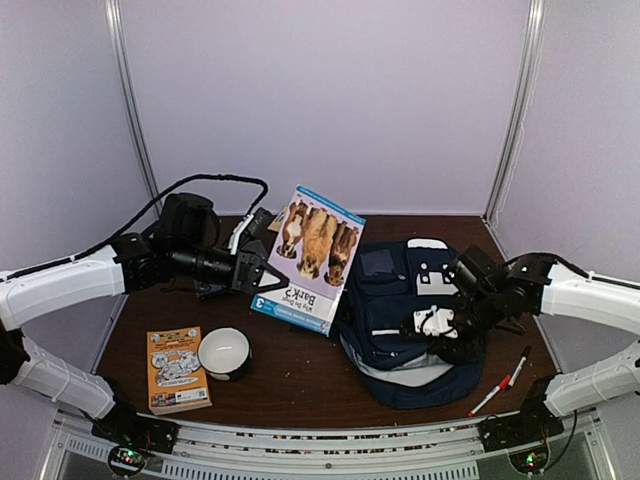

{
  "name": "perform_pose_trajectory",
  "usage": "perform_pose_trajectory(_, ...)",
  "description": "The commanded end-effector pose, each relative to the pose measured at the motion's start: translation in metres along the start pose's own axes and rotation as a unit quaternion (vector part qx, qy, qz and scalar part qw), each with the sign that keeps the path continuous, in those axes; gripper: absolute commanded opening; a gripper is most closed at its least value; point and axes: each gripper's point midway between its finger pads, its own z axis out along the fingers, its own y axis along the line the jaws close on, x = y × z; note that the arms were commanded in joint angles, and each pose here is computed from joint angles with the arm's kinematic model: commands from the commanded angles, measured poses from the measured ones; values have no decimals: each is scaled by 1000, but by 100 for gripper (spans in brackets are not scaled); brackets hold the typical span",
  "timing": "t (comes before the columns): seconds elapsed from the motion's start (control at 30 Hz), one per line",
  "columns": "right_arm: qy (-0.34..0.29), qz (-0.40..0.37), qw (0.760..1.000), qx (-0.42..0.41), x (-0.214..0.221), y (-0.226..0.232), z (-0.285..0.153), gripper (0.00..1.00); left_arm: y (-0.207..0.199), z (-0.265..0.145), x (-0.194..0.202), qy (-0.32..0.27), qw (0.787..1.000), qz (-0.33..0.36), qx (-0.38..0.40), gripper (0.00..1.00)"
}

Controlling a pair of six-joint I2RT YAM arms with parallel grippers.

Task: Pack the student bag
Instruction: Pick up the largest pocket of the bag from the student bag, then place the book in the largest pocket of the bag.

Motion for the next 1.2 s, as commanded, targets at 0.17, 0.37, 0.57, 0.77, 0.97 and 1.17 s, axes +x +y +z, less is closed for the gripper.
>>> perform_pose_trajectory(0.17, -117, 225, 958, 132, -37, -179, -49, 0, -32, -5, 2, -28, 995, 34, 92, 0)
perform_pose_trajectory(0.37, -199, 235, 938, 157, -65, -180, -103, 0, -59, 17, 29, 14, 987, 40, 154, 0)
perform_pose_trajectory(0.57, -222, 240, 925, 194, -73, -184, -138, 0, -87, 57, 42, 51, 971, 27, 231, 0)
perform_pose_trajectory(0.77, -250, 249, 913, 208, -93, -206, -159, 0, -90, 105, 42, 64, 957, -29, 281, 0)
perform_pose_trajectory(0.97, -283, 242, 907, 197, -114, -210, -174, 0, -60, 151, 40, 72, 964, -85, 242, 0)
perform_pose_trajectory(1.17, -291, 216, 913, 186, -116, -187, -173, 0, -23, 181, -6, 25, 966, -152, 207, 0)
